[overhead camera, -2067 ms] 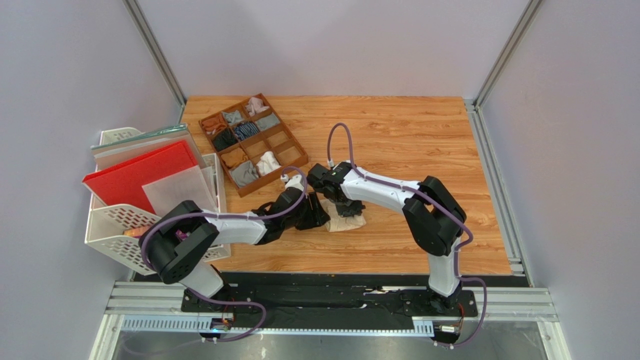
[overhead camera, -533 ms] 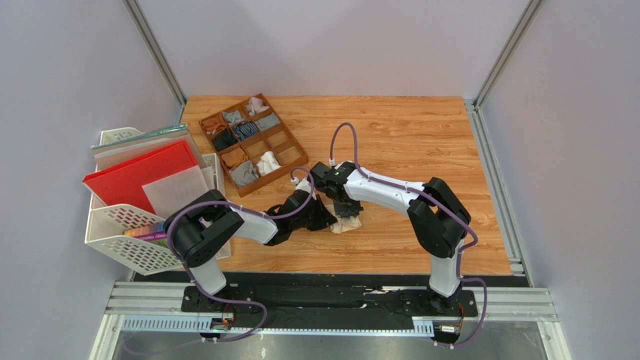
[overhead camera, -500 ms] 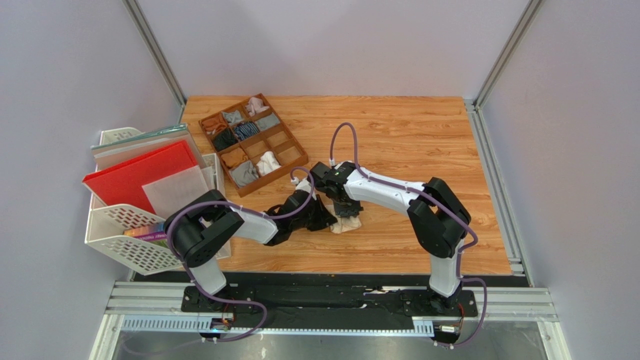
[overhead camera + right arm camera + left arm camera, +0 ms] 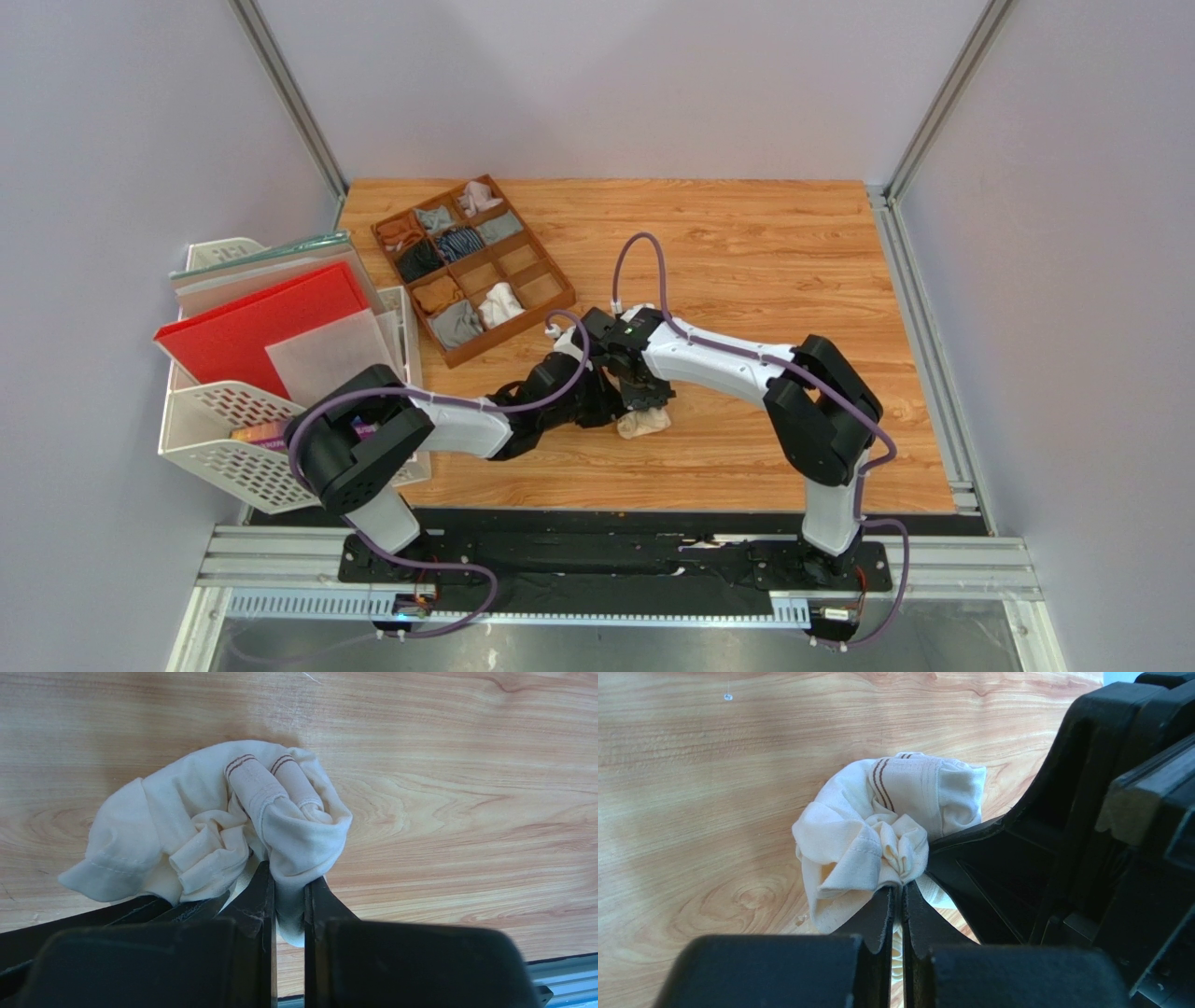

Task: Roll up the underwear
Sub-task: Roll the underwear at the center of the board.

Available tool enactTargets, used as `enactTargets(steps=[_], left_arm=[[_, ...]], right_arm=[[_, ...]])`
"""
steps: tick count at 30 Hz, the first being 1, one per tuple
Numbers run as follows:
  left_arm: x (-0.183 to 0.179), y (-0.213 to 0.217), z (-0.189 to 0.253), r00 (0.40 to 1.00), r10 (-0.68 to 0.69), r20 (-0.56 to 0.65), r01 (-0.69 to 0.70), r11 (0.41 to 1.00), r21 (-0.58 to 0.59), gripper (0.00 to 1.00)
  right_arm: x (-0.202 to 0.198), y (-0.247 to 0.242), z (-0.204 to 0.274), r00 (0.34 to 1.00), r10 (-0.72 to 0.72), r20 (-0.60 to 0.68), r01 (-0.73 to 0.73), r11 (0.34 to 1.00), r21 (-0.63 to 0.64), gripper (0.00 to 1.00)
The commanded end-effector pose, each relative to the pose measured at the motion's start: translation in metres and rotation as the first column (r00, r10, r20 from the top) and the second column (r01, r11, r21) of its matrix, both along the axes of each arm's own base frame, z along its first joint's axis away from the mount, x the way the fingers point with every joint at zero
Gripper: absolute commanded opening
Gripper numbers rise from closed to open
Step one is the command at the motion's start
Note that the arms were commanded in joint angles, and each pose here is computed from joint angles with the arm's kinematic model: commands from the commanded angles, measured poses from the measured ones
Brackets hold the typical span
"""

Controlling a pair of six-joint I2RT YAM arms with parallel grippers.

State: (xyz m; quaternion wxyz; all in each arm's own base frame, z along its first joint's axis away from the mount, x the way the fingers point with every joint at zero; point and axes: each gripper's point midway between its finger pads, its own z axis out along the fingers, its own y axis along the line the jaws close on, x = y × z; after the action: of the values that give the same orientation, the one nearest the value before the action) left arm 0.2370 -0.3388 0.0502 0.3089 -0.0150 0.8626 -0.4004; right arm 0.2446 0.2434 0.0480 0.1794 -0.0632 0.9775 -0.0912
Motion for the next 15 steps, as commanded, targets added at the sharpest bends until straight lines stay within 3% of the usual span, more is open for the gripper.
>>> enactTargets(steps=[1,8,14,15], left_arm=[[0.000,-0.019,0.029,0.991,-0.081,0.104,0.089,0.993,-0.076,0.00],[-0.011,-0.029,0.024,0.973,-0.178,0.147,0.197,0.972,-0.126,0.00],[-0.015,-0.036,0.004,0.974,-0.208,0.093,0.219,0.967,-0.129,0.00],[-0.016,-0.036,0.002,0.973,-0.212,0.089,0.222,0.966,-0.130,0.00]], right_arm=[[0.001,0.012,0.016,0.999,0.003,0.044,-0.008,0.995,0.099,0.05],[-0.008,0.007,0.015,0.998,0.058,0.032,-0.062,0.987,0.151,0.09],[-0.012,0.011,0.023,0.995,0.093,0.047,-0.101,0.972,0.213,0.23],[-0.012,0.010,0.024,0.995,0.092,0.049,-0.100,0.971,0.217,0.30]])
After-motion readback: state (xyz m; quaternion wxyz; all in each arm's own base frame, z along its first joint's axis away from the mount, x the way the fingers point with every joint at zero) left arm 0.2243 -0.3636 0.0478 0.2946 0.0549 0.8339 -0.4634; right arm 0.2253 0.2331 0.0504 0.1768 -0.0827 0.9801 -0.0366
